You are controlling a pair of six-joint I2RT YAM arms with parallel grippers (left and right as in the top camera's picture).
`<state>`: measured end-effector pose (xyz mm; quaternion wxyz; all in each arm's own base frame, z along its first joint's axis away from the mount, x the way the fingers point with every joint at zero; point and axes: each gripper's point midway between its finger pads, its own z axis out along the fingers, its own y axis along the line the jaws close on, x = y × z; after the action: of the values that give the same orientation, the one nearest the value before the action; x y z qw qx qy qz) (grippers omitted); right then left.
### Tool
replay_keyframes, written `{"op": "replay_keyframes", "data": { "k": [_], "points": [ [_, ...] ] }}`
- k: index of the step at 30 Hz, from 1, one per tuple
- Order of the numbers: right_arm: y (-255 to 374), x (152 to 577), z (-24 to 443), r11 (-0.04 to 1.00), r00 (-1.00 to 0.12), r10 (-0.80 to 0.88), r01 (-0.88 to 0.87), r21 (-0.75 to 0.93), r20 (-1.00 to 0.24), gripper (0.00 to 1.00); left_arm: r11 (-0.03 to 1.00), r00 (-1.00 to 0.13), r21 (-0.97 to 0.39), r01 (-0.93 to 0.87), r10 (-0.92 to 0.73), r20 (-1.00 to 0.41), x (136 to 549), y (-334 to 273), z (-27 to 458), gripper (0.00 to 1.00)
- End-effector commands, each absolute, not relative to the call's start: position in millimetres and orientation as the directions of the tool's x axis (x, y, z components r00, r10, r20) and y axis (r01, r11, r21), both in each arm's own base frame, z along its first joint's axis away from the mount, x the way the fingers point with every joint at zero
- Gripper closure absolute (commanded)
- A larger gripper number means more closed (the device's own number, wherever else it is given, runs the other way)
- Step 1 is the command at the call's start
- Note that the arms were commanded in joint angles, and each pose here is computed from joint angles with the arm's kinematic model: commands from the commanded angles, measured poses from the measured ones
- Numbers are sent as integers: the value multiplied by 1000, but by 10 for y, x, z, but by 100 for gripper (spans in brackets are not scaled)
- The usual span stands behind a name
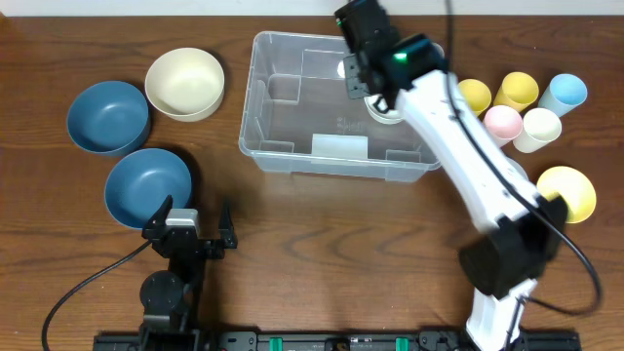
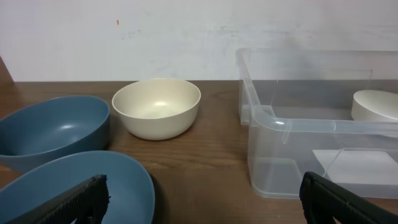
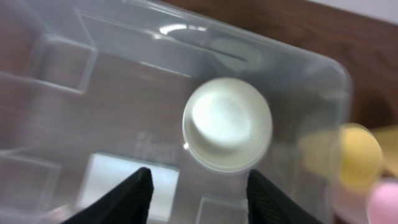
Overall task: Pack container
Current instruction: 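Open the right gripper and withdraw it from the container, then move the right gripper to the grey bowl and grasp its rim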
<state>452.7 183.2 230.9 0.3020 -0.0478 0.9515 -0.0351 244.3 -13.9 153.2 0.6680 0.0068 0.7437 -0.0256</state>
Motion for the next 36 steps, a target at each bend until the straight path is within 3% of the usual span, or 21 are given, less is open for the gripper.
{"op": "replay_keyframes", "data": {
  "k": [1, 9, 15, 20, 27, 36],
  "points": [
    [1514, 4348, 2879, 994, -773, 111, 92, 64, -625, 47, 1000, -156, -12, 29, -7, -988, 2436, -107, 1363, 2],
    [379, 3590, 2967, 881, -776, 447, 468, 69, -444, 46, 1000, -156, -12, 29, -7, -988, 2436, -107, 1363, 2],
    [-267, 3190, 2756, 706, -676, 657, 707, -43, -332, 48, 1000, -156, -12, 29, -7, -988, 2436, -107, 1363, 2],
    [-528, 2989, 2365, 606, -616, 748, 786, -124, -248, 50, 1000, -156, -12, 29, -7, -988, 2436, -107, 1363, 2],
    [-584, 2784, 1648, 561, -573, 807, 820, -117, -145, 51, 1000, -156, -12, 29, -7, -988, 2436, -108, 1363, 2],
    [-646, 2497, 971, 513, -513, 842, 857, -49, -166, 52, 1000, -156, -12, 29, -7, -988, 2436, -107, 1363, 2]
  ]
}}
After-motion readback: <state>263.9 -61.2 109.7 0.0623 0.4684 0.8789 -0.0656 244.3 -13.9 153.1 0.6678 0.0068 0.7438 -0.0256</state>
